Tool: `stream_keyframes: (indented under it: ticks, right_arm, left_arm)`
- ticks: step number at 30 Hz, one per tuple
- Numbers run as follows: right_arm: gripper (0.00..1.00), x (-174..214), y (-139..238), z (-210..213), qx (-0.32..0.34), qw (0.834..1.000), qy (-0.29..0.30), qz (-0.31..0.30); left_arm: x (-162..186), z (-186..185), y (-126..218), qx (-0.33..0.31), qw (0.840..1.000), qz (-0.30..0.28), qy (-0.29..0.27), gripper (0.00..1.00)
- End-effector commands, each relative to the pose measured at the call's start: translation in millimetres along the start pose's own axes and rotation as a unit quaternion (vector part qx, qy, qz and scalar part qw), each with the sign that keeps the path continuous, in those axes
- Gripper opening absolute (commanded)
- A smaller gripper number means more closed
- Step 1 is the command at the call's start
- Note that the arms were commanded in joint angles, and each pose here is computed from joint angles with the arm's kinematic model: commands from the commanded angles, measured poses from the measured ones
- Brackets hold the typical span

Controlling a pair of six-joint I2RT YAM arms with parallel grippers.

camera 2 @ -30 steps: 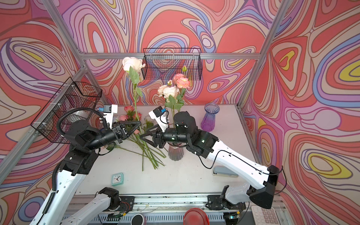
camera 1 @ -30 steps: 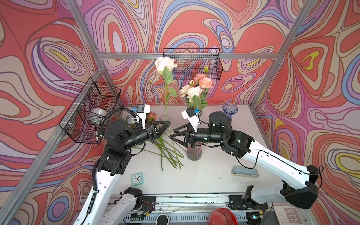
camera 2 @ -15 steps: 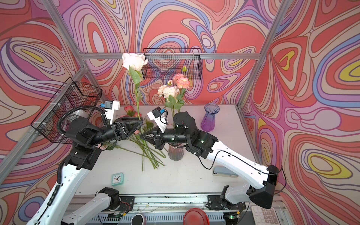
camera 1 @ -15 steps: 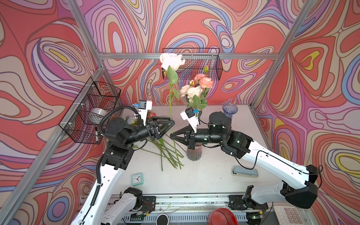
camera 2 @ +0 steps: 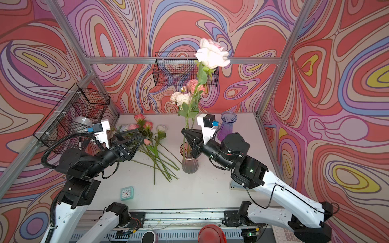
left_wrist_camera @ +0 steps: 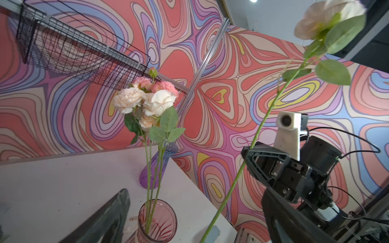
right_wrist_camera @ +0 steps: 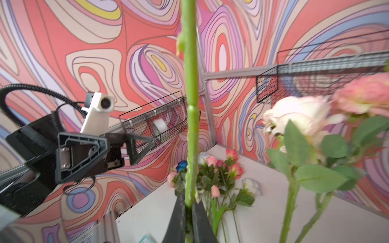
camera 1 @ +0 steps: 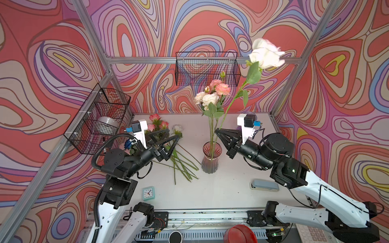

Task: Arrange the flowers into the vase
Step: 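Take the white rose with the right gripper and lower it into the vase, then hold the roses in the vase with the right gripper while the left grasps stems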

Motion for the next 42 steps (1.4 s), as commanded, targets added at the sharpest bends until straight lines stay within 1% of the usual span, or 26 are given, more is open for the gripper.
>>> stream_keyframes:
  ticks: [1, 3, 5, 7, 9, 12, 16, 22, 28, 29, 30, 33, 34, 37, 42]
  right_arm:
    - [0.0, -1.1, -5.7, -14.8, 0.106, 0.99, 0.072, -0.052]
    - [0.0, 0.6, -12.4, -17.2, 0.127, 0.985, 0.094, -0.063]
    - [0.0, 8.0, -22.1, -21.7, 0.145, 0.982, 0.108, -0.061]
    - [0.0, 17.8, -30.0, -28.3, 0.145, 0.982, 0.107, -0.053]
    - [0.0, 29.7, -35.8, -36.3, 0.135, 0.986, 0.09, -0.045]
    - [0.0, 49.4, -39.1, -51.6, 0.14, 0.987, 0.063, -0.039]
    - [0.0, 81.8, -41.7, -64.2, 0.146, 0.989, 0.03, -0.016]
    - [0.0, 121.1, -41.2, -73.5, 0.164, 0.986, -0.006, 0.042]
    - [0.01, 141.0, -38.8, -78.3, 0.195, 0.971, -0.046, 0.126]
    - [0.06, 143.0, -38.0, -79.1, 0.205, 0.967, -0.051, 0.143]
    - [0.13, 143.7, -36.9, -78.8, 0.207, 0.964, -0.058, 0.157]
    - [0.41, 141.0, -33.0, -75.7, 0.198, 0.961, -0.076, 0.176]
    - [0.48, 138.9, -31.4, -74.1, 0.194, 0.961, -0.079, 0.179]
    - [0.57, 130.3, -26.9, -70.7, 0.186, 0.962, -0.089, 0.181]
    - [0.63, 118.7, -19.0, -67.2, 0.181, 0.962, -0.102, 0.176]
  left_arm:
    - [16.8, 20.6, 0.4, -0.063, 0.998, 0.009, 0.009, 1.0]
    - [22.5, 25.3, 0.8, -0.072, 0.997, 0.017, 0.016, 1.0]
    - [27.4, 28.6, 1.1, -0.077, 0.997, 0.024, 0.022, 1.0]
    - [30.8, 31.5, 1.1, -0.082, 0.996, 0.028, 0.027, 1.0]
    - [33.0, 33.3, 1.2, -0.084, 0.996, 0.03, 0.029, 1.0]
    - [35.3, 34.9, 1.5, -0.088, 0.995, 0.034, 0.029, 1.0]
    - [38.2, 38.5, 0.9, -0.096, 0.994, 0.038, 0.028, 1.0]
    - [44.3, 46.7, 0.5, -0.12, 0.991, 0.044, 0.036, 1.0]
    - [48.9, 53.8, -1.1, -0.147, 0.986, 0.059, 0.049, 1.0]
    - [49.6, 55.0, -1.7, -0.15, 0.985, 0.062, 0.052, 1.0]
    - [49.8, 55.8, -2.1, -0.154, 0.984, 0.066, 0.054, 1.0]
    - [50.7, 57.9, -3.6, -0.163, 0.982, 0.075, 0.061, 1.0]
    - [50.7, 58.4, -3.9, -0.167, 0.981, 0.078, 0.062, 1.0]
    - [52.2, 61.1, -3.5, -0.186, 0.976, 0.09, 0.07, 1.0]
    - [58.3, 70.3, -3.4, -0.224, 0.965, 0.103, 0.087, 1.0]
Point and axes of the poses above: each gripper's point midway between its finger pads, its own y axis back along the fingers, its own z axis along the line the jaws close on, x = y × z, the point moved 10 cm from there along y, back along the fingers, and after that the axes turned 1 degree about -y, right-handed, at the moved point
